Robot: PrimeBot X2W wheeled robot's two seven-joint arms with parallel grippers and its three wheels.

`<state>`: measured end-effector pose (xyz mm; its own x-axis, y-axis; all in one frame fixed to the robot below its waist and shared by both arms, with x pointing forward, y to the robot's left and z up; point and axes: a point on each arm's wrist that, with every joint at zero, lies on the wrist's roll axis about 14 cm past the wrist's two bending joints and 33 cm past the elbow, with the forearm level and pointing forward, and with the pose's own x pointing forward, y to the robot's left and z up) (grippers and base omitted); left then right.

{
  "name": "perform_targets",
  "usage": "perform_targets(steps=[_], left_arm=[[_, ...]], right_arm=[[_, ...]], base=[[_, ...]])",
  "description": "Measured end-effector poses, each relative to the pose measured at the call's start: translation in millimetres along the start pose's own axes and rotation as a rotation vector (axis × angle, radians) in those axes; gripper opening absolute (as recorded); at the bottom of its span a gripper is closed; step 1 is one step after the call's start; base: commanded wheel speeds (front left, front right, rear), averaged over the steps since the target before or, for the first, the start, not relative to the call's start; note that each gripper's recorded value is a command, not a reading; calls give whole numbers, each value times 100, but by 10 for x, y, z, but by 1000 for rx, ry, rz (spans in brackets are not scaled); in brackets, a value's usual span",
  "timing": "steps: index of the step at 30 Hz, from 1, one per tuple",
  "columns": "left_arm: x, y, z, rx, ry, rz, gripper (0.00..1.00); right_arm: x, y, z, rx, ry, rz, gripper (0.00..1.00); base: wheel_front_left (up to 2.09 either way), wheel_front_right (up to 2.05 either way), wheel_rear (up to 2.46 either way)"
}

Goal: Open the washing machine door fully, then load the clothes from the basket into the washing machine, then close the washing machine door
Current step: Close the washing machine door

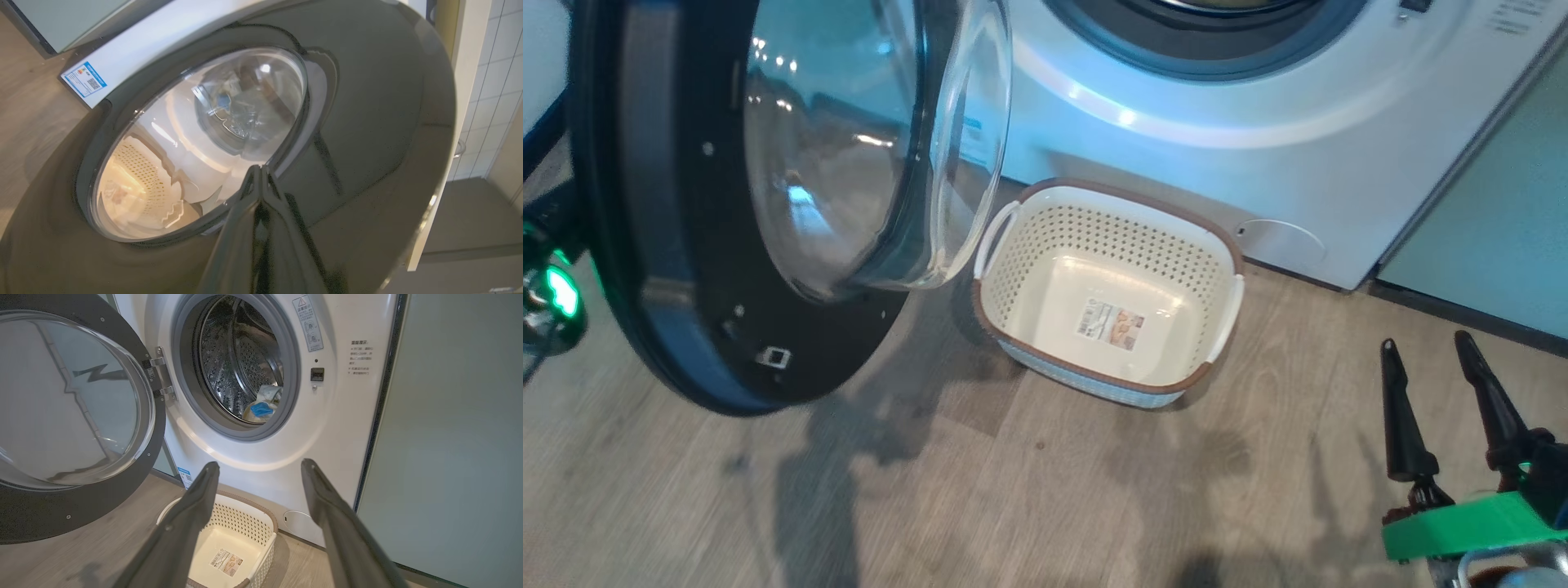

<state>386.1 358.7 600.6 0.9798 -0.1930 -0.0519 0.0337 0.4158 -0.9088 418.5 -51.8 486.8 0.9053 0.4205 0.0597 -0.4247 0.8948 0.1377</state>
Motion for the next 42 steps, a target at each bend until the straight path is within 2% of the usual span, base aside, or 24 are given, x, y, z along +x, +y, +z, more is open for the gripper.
perform_targets(steps=[10,23,34,42], left_arm=[[204,-281,-385,24,113,-109,0],[625,-510,-916,-44,233,-212,0],[1114,-568,-1280,-132,271,-252,0],[1509,-669,-1490,-129,264,-277,0]], right_arm=[[-172,-215,164,-28,-39,-79,100],[-469,-444,323,-37,-75,-181,100],[-721,-678,358,-23,-80,-281,100],[-719,-793,433,-23,-103,-313,100]], base=[[0,0,0],[0,0,0],[0,0,0],[0,0,0]])
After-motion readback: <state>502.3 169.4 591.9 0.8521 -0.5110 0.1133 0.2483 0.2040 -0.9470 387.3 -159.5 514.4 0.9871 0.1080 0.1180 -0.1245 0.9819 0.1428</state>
